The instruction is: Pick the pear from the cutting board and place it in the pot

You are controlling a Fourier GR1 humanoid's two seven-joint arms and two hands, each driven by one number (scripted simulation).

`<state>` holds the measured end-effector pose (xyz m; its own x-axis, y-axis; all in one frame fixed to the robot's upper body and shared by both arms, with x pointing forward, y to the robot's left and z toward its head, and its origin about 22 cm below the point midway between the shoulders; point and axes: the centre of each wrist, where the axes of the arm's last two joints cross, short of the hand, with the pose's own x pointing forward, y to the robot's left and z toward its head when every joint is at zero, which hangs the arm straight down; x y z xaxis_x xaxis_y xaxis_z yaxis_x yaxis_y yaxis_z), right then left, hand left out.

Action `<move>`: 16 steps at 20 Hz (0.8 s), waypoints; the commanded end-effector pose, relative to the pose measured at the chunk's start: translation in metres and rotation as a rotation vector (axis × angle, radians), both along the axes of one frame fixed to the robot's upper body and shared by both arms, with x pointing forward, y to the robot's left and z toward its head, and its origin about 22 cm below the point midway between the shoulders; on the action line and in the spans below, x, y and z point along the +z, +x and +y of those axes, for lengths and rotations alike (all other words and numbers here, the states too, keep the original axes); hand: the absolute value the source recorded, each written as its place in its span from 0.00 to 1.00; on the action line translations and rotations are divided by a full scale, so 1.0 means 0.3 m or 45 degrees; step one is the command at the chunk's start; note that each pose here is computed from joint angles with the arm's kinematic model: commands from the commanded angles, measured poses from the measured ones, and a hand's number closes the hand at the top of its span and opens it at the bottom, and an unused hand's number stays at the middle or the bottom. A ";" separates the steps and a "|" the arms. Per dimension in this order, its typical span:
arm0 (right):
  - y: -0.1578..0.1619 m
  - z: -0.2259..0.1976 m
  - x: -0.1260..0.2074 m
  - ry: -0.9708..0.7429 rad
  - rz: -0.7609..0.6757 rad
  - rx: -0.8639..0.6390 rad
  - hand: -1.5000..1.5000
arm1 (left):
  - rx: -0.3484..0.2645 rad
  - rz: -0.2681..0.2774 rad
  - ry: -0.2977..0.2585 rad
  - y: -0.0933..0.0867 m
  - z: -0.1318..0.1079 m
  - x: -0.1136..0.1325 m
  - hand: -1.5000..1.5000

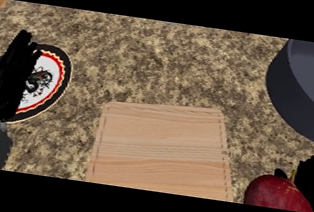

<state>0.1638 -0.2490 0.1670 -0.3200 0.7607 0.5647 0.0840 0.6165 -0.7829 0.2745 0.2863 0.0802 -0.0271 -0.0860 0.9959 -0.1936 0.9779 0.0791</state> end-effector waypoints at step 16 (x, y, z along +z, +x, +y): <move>0.295 -0.409 0.089 0.280 -0.014 -0.286 1.00 | -0.025 -0.007 0.014 0.021 0.034 0.029 0.50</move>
<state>0.2302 -0.3650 0.1975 -0.1874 0.6978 0.6913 0.2576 0.7141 -0.6510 0.2828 0.2855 0.0838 -0.0362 -0.0906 0.9952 -0.1730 0.9814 0.0830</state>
